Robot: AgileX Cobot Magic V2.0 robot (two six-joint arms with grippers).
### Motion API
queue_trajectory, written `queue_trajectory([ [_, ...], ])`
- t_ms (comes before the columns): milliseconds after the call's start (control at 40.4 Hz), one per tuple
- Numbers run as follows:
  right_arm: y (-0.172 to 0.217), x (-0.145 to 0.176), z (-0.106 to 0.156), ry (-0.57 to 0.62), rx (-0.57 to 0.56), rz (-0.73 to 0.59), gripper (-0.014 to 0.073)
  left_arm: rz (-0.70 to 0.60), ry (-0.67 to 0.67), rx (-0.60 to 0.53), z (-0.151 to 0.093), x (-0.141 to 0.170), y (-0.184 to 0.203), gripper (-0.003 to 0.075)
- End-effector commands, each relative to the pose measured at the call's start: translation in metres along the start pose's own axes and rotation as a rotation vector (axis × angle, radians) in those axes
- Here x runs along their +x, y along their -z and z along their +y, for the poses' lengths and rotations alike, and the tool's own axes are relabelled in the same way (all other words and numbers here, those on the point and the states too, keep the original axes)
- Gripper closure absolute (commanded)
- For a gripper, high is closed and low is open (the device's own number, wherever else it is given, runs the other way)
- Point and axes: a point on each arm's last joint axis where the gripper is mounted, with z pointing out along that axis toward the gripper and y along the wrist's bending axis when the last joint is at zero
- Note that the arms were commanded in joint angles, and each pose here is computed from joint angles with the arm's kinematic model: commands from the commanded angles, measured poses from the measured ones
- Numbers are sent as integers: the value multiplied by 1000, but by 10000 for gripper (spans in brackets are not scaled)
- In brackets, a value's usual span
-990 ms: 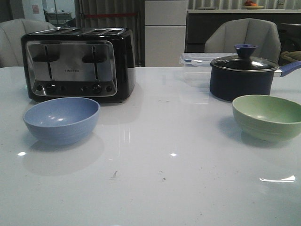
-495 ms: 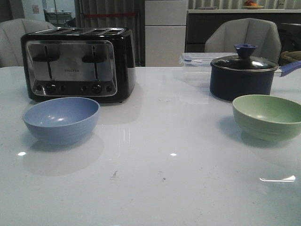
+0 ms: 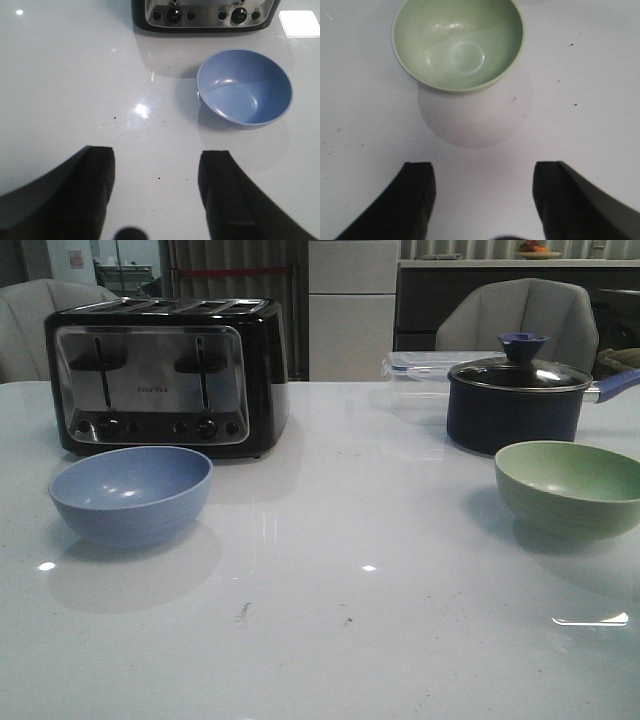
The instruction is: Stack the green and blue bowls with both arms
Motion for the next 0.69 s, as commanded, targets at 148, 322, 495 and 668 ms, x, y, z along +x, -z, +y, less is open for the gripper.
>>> queue_trajectory([
  [148, -33, -45, -15, -95, 27, -18, 56, -110, 2, -3, 0, -16, 7, 267],
  [322, -68, -67, -18, -99, 28, 37, 56, -110, 2, -3, 0, -16, 7, 267],
  [495, -102, -84, -22, -100, 30, 69, 56, -110, 2, -3, 0, -16, 7, 267],
  [668, -132, -95, -24, -100, 32, 93, 56, -110, 2, -3, 0, -16, 7, 267],
])
